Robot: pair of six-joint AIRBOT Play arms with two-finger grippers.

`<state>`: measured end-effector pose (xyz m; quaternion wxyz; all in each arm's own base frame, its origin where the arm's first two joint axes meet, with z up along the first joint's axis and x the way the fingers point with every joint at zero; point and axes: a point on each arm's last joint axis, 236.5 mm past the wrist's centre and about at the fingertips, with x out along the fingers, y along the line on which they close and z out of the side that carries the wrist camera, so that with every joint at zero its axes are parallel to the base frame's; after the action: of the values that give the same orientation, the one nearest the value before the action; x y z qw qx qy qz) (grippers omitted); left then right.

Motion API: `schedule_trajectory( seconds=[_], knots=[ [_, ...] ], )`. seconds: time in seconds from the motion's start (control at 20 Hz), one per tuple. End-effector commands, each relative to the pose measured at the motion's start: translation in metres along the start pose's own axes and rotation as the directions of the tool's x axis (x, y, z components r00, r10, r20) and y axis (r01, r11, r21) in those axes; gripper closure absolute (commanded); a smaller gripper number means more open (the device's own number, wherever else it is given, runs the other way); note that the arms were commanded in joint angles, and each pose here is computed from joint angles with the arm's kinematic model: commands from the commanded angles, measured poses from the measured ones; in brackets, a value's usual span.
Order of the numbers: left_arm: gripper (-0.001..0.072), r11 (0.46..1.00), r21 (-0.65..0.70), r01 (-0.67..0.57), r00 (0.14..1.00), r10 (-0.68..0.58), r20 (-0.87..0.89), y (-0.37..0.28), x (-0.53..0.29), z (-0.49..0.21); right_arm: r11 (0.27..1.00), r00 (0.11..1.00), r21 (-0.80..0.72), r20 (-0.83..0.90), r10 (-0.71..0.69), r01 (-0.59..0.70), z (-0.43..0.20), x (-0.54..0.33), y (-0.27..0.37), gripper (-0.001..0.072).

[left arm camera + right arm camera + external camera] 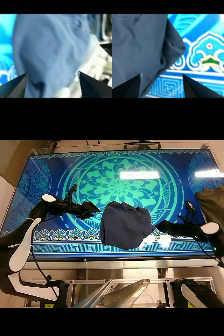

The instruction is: Fold the shirts.

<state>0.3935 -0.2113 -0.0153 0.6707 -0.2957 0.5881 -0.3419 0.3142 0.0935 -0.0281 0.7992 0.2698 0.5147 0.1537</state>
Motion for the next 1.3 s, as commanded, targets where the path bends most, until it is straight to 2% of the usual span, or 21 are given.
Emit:
schedule_trajectory(
  seconds=[0.0, 0.2, 0.25, 0.35, 0.4, 0.45, 0.65, 0.85, 1.05, 1.15, 1.25],
  knots=[
    [0.0015, 0.999, -0.018, -0.030, 0.999, 0.030, -0.023, 0.022, 0.027, 0.003, 0.987, 0.986, 0.017, -0.044, 0.160, -0.159, 0.023, 0.058, 0.004, 0.0145],
    [0.0017, 0.999, 0.039, 0.023, 0.985, -0.016, -0.174, 0.005, 0.077, -0.007, 0.966, 0.952, 0.032, -0.166, 0.259, -0.257, 0.021, 0.108, 0.022, 0.0147],
    [0.0157, 0.998, 0.055, 0.036, 0.978, -0.024, -0.207, 0.001, 0.088, -0.010, 0.962, 0.944, 0.027, -0.189, 0.272, -0.272, 0.020, 0.115, 0.027, 0.0178],
    [0.0605, 0.994, 0.085, 0.066, 0.964, -0.042, -0.263, -0.009, 0.102, -0.013, 0.952, 0.930, 0.010, -0.212, 0.301, -0.306, 0.023, 0.116, 0.037, 0.0541],
    [0.0705, 0.992, 0.099, 0.083, 0.957, -0.051, -0.286, -0.016, 0.106, -0.015, 0.944, 0.922, -0.011, -0.217, 0.321, -0.331, 0.027, 0.111, 0.045, 0.0670],
    [0.0706, 0.988, 0.114, 0.104, 0.947, -0.063, -0.314, -0.026, 0.106, -0.016, 0.935, 0.915, -0.026, -0.219, 0.340, -0.354, 0.031, 0.105, 0.053, 0.0696],
    [0.0707, 0.951, 0.243, 0.192, 0.932, -0.098, -0.350, -0.092, 0.076, -0.010, 0.876, 0.886, -0.162, -0.189, 0.424, -0.454, 0.059, 0.048, 0.105, 0.0697],
    [0.0706, 0.847, 0.473, 0.243, 0.965, -0.162, -0.205, -0.208, -0.001, 0.010, 0.784, 0.871, -0.431, -0.010, 0.490, -0.446, 0.098, -0.067, 0.192, 0.0697],
    [0.0686, 0.765, 0.602, 0.230, 0.973, -0.197, -0.123, -0.283, -0.054, -0.011, 0.652, 0.793, -0.651, 0.124, 0.597, -0.389, 0.086, -0.183, 0.273, 0.0697],
    [0.0686, 0.747, 0.627, 0.221, 0.975, -0.184, -0.124, -0.293, -0.055, -0.024, 0.675, 0.823, -0.646, 0.124, 0.554, -0.357, 0.074, -0.187, 0.271, 0.0696],
    [0.0686, 0.767, 0.609, 0.202, 0.979, -0.152, -0.133, -0.284, -0.038, -0.034, 0.719, 0.876, -0.606, 0.072, 0.477, -0.341, 0.059, -0.160, 0.257, 0.0697]
  ],
)
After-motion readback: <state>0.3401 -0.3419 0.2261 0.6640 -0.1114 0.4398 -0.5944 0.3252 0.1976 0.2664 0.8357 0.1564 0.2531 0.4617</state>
